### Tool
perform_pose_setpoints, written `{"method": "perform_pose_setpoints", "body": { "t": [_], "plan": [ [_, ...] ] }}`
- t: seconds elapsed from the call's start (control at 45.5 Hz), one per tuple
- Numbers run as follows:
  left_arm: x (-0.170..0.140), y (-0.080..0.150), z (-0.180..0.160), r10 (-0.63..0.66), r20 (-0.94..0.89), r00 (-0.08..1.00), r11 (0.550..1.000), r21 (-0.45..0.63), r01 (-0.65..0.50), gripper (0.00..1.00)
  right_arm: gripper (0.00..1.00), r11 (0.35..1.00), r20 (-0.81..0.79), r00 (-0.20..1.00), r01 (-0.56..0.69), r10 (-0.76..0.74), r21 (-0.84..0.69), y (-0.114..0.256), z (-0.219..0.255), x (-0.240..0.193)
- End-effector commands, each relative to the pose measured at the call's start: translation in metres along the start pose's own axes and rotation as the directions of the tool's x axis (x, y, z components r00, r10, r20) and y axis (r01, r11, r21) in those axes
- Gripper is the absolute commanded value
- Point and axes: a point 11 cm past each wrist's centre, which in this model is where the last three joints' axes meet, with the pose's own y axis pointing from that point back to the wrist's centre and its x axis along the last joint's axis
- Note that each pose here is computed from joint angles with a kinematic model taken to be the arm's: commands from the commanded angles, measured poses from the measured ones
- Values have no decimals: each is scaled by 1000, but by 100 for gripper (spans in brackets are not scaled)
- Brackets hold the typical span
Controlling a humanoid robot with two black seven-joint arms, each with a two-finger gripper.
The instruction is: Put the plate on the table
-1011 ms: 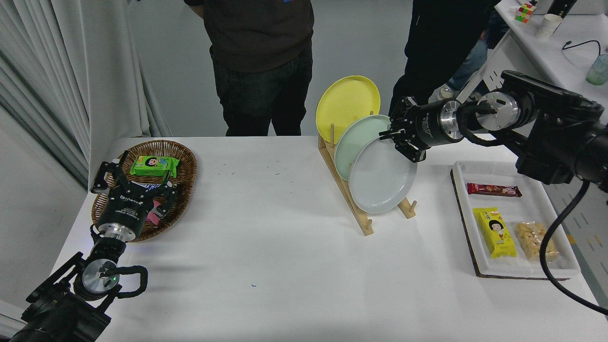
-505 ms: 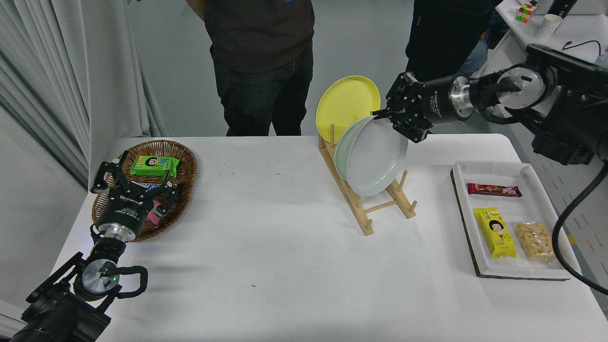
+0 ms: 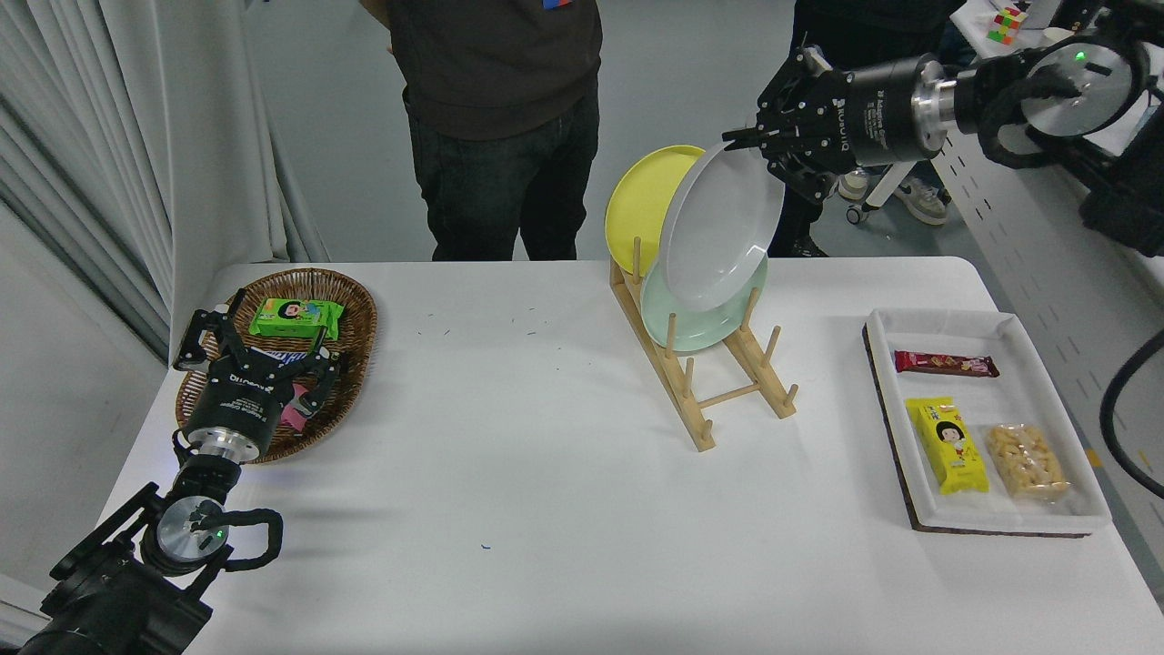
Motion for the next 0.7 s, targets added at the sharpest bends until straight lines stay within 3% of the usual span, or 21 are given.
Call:
{"method": "perform_pose_setpoints", "body": {
  "t": [0.0, 0.286, 0.681],
  "plan": [
    [0, 0, 0, 0, 0, 1000, 1000, 0, 0, 98, 0, 998, -35, 999, 25, -23, 63, 19, -31, -9],
    [0, 0, 0, 0, 0, 1000, 1000, 0, 0, 98, 0, 993, -26, 999, 35, -33, 113, 30, -49, -13],
    [0, 0, 0, 0, 0, 1000, 1000, 0, 0, 98, 0, 995, -5, 999, 51, -51, 85, 19, -38, -17]
  ]
}}
